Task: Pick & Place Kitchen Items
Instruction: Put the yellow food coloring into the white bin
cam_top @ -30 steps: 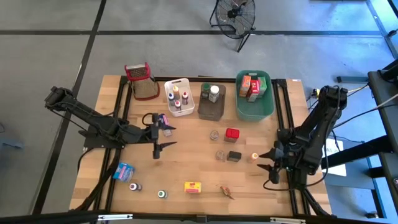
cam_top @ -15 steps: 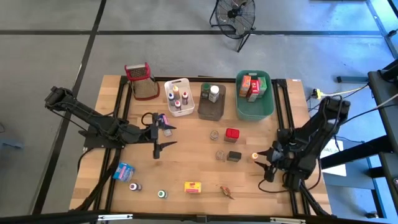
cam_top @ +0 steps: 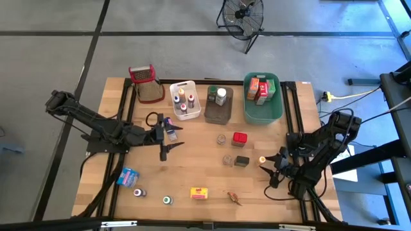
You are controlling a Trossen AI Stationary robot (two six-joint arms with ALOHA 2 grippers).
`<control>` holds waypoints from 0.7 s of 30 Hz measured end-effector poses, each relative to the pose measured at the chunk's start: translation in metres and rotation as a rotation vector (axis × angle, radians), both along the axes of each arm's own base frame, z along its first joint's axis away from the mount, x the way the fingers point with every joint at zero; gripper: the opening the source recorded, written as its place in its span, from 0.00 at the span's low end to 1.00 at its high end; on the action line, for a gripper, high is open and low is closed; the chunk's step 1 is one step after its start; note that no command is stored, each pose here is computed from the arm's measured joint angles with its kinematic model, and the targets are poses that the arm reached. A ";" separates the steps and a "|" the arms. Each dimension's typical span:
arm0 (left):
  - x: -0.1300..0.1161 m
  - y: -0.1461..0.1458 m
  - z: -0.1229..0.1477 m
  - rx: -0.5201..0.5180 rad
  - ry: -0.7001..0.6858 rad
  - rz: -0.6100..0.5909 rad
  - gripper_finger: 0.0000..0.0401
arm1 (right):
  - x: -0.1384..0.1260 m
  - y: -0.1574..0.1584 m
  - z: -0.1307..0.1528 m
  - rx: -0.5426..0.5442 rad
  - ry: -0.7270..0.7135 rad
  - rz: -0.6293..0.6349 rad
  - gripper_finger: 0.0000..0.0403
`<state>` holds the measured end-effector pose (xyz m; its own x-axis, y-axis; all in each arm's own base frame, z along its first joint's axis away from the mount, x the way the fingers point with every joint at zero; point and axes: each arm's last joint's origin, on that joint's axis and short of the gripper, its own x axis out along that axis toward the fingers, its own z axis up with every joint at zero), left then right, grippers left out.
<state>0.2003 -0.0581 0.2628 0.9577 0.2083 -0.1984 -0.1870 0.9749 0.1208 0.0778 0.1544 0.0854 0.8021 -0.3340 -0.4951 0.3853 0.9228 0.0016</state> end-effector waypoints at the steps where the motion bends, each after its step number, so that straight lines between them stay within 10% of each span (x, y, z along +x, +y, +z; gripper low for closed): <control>1: 0.000 0.001 0.000 -0.004 -0.001 0.005 0.67 | 0.000 0.000 0.000 0.002 -0.001 0.000 0.55; 21: 0.002 -0.001 0.005 -0.030 -0.050 -0.092 0.67 | 0.021 -0.005 -0.002 -0.040 0.059 -0.044 0.55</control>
<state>0.2026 -0.0588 0.2682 0.9814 0.1132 -0.1549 -0.1011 0.9913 0.0838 0.0986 0.1499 0.0838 0.7559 -0.3886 -0.5269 0.4234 0.9040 -0.0592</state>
